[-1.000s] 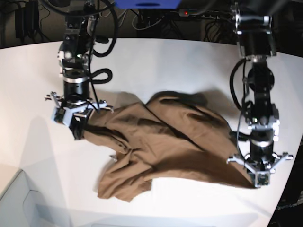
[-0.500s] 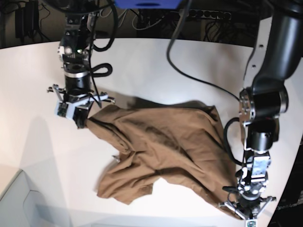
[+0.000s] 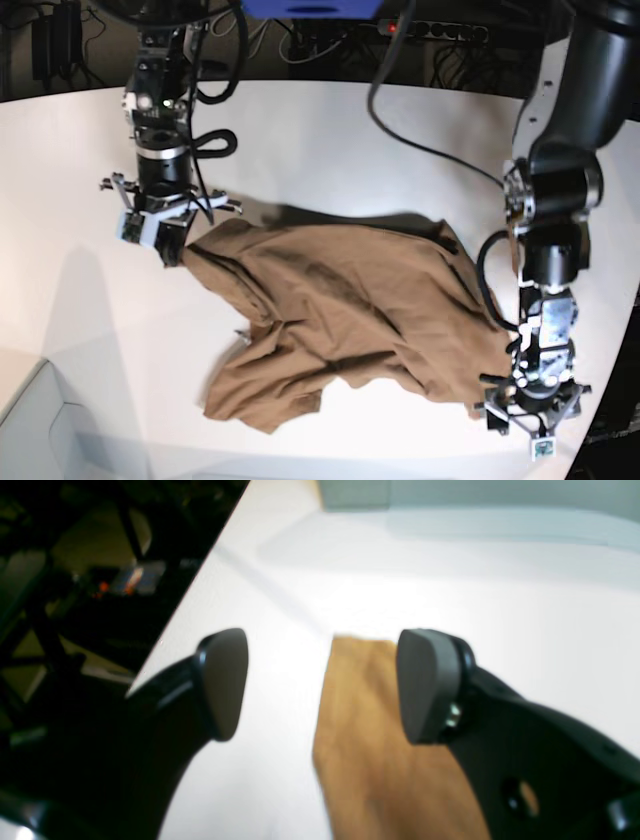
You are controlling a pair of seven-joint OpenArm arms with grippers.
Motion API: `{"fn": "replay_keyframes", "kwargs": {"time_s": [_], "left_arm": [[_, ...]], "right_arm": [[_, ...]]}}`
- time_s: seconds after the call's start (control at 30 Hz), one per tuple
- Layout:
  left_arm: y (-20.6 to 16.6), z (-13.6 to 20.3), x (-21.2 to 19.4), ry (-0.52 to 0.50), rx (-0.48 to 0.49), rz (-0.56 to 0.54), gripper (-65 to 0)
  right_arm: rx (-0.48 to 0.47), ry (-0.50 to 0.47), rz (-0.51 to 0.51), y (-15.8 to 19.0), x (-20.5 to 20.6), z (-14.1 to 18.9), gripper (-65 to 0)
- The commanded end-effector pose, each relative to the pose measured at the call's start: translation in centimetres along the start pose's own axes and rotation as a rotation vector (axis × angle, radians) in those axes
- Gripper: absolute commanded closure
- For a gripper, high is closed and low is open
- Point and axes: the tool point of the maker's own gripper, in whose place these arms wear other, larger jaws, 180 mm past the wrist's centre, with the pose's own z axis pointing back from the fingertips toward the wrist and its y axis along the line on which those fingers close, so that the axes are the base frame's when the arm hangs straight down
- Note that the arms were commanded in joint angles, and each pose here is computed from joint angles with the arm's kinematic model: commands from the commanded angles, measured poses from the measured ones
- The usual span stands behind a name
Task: Layout the t-shirt on the table in an organized manner, then fold the t-shirt properly
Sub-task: 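Grasp the shirt hem with the left gripper and pull it outward, then grasp the shirt edge with the left gripper and stretch it flat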
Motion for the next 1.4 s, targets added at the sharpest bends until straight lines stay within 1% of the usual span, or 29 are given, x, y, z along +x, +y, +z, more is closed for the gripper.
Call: {"fn": "replay_keyframes", "kwargs": {"time_s": [0.0,0.07,0.17,0.23,0.3,0.33,0.37,0.5,0.6,0.7,0.87,1.0,1.2,1.23,1.27,1.3,1.33,1.37], "left_arm": [[1.9,0.9,3.2,-0.089,0.032,0.015,-45.0],[1.9,3.4,1.9,-0.082,0.012,0.051,-45.0],[0.7,8.4,-0.6,-0.074,-0.048,0.085,-45.0],[-0.9,12.0,-3.2,-0.047,-0.103,0.080,-44.9],[-2.6,15.1,-7.1,0.007,-0.145,0.080,-44.9],[-4.0,16.4,-9.3,0.043,-0.169,0.086,-44.9],[-5.0,17.4,-11.0,0.075,-0.187,0.083,-44.9],[-7.2,21.1,-16.8,0.190,-0.219,0.013,-44.9],[-8.5,23.0,-19.7,0.252,-0.248,-0.031,-44.9],[-9.5,23.3,-21.2,0.288,-0.272,-0.066,-44.9],[-9.6,21.1,-21.7,0.312,-0.256,-0.064,-44.9],[-9.6,19.5,-21.1,0.306,-0.247,-0.063,-44.9],[-9.7,18.3,-19.2,0.268,-0.244,-0.056,-44.8],[-9.8,18.0,-19.5,0.277,-0.244,-0.054,-44.5],[-9.8,17.8,-20.2,0.298,-0.243,-0.057,-42.6],[-9.8,17.4,-21.0,0.322,-0.241,-0.059,-39.2],[-9.8,17.0,-21.8,0.349,-0.239,-0.061,-32.9],[-9.8,16.7,-22.7,0.375,-0.238,-0.065,-25.1]], "right_arm": [[0.005,-0.058,-0.003,0.3,1.6,0.0,0.0],[0.005,-0.058,-0.003,0.3,1.6,0.0,0.0],[0.010,-0.055,-0.005,0.4,1.5,0.0,0.0],[0.010,-0.057,-0.005,0.4,1.6,0.1,0.0],[0.010,-0.055,-0.005,0.4,1.5,0.0,0.0],[0.012,-0.055,-0.005,0.5,1.5,0.0,0.0],[0.012,-0.055,-0.005,0.5,1.5,0.0,0.0],[0.012,-0.058,-0.005,0.5,1.6,0.1,0.0],[0.012,-0.058,-0.006,0.5,1.6,0.1,0.0],[0.012,-0.058,-0.006,0.5,1.6,0.1,0.0],[0.012,-0.057,-0.006,0.5,1.6,0.1,0.0],[0.006,-0.058,-0.006,0.3,1.6,0.1,0.0],[0.005,-0.061,-0.007,0.2,1.7,0.0,0.0],[0.005,-0.061,-0.004,0.2,1.7,-0.1,0.0],[0.006,-0.062,0.000,0.1,1.7,-0.1,0.0],[0.006,-0.062,0.000,0.1,1.7,-0.1,0.0],[0.006,-0.063,0.000,0.1,1.8,-0.2,0.0],[0.006,-0.064,0.002,0.1,1.8,-0.2,0.0]]}}
